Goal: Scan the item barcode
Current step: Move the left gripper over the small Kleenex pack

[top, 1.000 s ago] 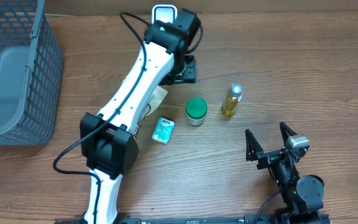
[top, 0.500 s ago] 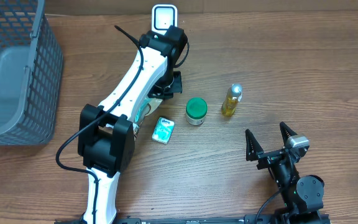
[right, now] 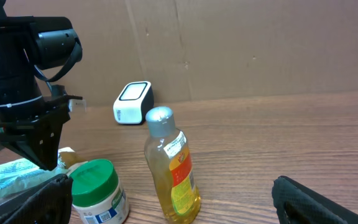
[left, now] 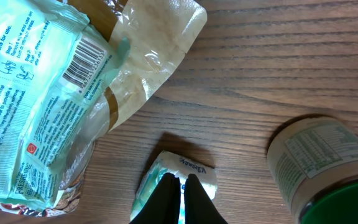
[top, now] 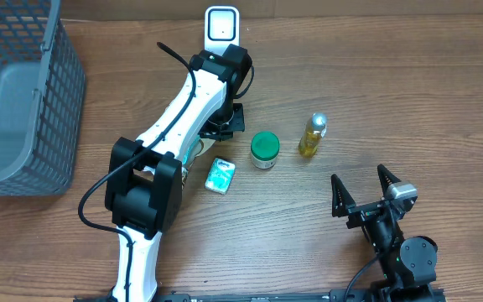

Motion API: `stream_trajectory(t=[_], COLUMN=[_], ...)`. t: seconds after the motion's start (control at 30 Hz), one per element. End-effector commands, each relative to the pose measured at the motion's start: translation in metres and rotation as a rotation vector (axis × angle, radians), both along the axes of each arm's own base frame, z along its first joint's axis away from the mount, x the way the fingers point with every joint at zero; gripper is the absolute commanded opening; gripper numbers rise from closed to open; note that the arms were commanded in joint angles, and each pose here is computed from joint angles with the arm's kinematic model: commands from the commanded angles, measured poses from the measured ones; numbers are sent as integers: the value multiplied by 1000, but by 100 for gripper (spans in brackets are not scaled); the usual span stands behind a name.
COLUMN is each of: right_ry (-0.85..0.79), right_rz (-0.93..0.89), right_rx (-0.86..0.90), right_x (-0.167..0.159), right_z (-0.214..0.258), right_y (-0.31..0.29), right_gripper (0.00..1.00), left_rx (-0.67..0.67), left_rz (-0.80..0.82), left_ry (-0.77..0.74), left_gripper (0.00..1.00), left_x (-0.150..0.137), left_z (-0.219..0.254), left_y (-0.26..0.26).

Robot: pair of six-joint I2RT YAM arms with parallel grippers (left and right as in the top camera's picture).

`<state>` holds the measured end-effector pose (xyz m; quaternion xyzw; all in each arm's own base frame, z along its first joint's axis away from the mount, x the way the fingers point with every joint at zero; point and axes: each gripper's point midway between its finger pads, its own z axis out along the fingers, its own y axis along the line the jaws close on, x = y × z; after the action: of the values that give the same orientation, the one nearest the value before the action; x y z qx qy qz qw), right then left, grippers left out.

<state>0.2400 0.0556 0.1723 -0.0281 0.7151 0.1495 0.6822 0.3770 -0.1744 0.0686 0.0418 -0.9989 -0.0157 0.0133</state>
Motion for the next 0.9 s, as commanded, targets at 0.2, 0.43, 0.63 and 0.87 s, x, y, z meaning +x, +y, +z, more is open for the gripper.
stream_trajectory(t=[0.2,0.43,0.63,0.87], right_ry=[-5,-5,-5,-5], right_rz=[-13,-13,-13,-13], right_rx=[-3,-3,-3,-3], right_x=[0,0,0,0], right_z=[-2,-2,-2,-2], right_y=[-2,-2,-2,-2], right_gripper=[100,100,100,100], left_rx=[35,41,32,-86], left_rz=[-16,-25,-44,-87], left_ry=[-19,-7,-7,39], left_gripper=[8,8,9,9], left_x=[0,-5,-10,-28], left_z=[1,-5,-18,-27], left_y=[4,1,-7,-44])
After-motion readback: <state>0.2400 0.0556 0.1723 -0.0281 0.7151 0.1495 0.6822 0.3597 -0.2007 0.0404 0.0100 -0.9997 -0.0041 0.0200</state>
